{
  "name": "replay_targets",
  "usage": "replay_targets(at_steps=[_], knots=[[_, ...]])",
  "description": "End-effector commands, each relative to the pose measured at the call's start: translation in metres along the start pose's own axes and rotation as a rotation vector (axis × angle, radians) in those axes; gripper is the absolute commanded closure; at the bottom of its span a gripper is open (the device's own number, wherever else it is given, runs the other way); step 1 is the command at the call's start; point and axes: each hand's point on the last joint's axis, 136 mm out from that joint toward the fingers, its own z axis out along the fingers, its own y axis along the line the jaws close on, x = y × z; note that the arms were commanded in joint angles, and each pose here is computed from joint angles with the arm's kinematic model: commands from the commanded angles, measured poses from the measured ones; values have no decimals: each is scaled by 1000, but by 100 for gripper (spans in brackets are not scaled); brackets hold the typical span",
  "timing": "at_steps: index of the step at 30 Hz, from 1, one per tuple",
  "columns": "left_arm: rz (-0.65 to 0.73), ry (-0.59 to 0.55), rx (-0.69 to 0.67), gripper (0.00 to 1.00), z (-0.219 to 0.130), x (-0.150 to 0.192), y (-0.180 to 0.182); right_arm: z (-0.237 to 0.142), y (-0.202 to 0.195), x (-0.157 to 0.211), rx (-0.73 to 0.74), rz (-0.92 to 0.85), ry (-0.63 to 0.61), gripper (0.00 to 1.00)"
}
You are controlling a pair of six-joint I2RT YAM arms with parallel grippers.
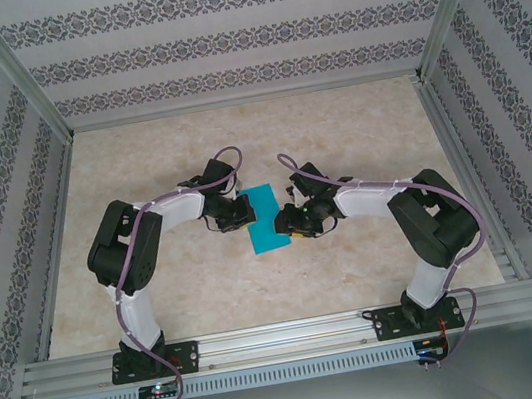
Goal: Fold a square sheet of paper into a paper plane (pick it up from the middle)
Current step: Third fold the triangle at the center of the table.
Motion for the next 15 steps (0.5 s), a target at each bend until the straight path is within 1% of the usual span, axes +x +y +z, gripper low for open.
replay_targets(at_steps=[1, 7, 15], knots=[[-56, 99, -190, 91, 25, 30, 54, -4, 11, 5, -49, -21, 8, 60], [-64, 104, -194, 91, 27, 31, 57, -7, 12, 8, -91, 26, -8, 63], [-64, 108, -194, 91, 28, 32, 57, -6, 7, 10, -94, 78, -25, 72]])
